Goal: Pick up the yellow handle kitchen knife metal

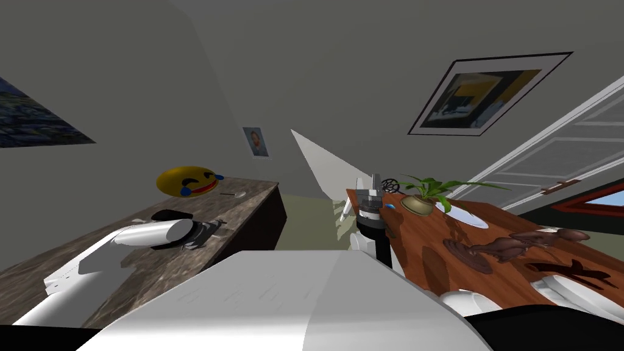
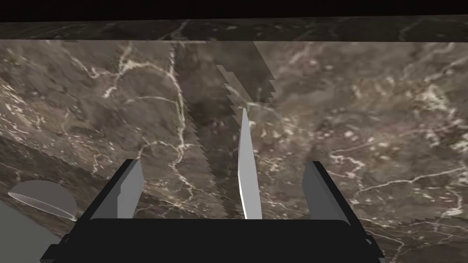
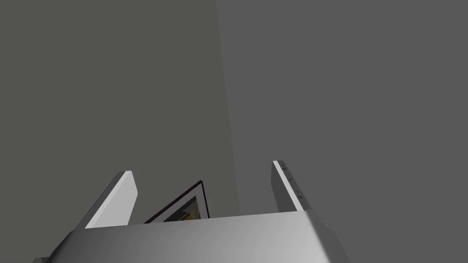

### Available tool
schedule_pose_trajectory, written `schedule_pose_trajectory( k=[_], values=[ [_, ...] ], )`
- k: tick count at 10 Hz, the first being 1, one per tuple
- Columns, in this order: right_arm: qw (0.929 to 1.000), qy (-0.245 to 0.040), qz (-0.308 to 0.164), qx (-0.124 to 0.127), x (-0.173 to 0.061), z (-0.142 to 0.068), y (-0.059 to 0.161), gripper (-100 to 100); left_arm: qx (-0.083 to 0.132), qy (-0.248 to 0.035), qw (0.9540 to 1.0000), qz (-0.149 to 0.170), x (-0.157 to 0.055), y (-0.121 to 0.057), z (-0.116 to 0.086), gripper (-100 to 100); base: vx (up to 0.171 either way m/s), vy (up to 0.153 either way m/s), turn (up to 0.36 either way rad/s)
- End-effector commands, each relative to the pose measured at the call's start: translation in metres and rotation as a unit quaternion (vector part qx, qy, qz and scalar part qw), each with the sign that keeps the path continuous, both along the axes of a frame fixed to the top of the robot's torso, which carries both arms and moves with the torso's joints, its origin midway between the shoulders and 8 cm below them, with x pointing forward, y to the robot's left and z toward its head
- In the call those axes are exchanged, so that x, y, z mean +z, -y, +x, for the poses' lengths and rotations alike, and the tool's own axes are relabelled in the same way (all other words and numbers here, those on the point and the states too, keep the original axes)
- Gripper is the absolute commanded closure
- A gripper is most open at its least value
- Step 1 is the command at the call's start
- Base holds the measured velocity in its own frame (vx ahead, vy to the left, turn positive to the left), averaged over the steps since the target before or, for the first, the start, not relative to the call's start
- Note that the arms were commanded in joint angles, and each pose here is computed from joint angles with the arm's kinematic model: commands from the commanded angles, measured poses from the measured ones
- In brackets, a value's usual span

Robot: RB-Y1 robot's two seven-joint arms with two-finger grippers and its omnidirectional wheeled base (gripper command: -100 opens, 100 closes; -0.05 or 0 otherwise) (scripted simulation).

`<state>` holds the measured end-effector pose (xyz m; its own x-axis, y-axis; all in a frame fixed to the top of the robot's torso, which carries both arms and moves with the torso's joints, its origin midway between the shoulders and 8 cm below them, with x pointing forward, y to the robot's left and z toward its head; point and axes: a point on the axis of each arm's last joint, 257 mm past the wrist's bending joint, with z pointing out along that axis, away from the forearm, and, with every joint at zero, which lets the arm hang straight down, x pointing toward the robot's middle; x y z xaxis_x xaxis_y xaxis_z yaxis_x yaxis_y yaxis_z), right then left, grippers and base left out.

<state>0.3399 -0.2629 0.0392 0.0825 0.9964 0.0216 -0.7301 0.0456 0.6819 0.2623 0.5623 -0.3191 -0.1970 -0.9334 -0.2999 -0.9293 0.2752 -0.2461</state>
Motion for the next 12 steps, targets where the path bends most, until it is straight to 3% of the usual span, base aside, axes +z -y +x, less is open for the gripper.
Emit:
schedule_pose_trajectory(
  k=[1, 6, 12],
  values=[
    [1.0000, 0.000, 0.000, 0.000, 0.000, 0.000, 0.000, 0, 0.004, -0.025, 0.9996, -0.014, -0.003, -0.003, -0.010, -100, 0.079, 0.100, 0.051],
    [1.0000, 0.000, 0.000, 0.000, 0.000, 0.000, 0.000, 0, 0.012, -0.080, 0.9957, -0.044, -0.007, -0.004, -0.035, -100, 0.081, 0.079, 0.036],
    [1.0000, 0.000, 0.000, 0.000, 0.000, 0.000, 0.000, 0, 0.021, -0.147, 0.9838, -0.101, -0.009, 0.001, -0.068, -100, 0.094, 0.090, 0.053]
  ],
)
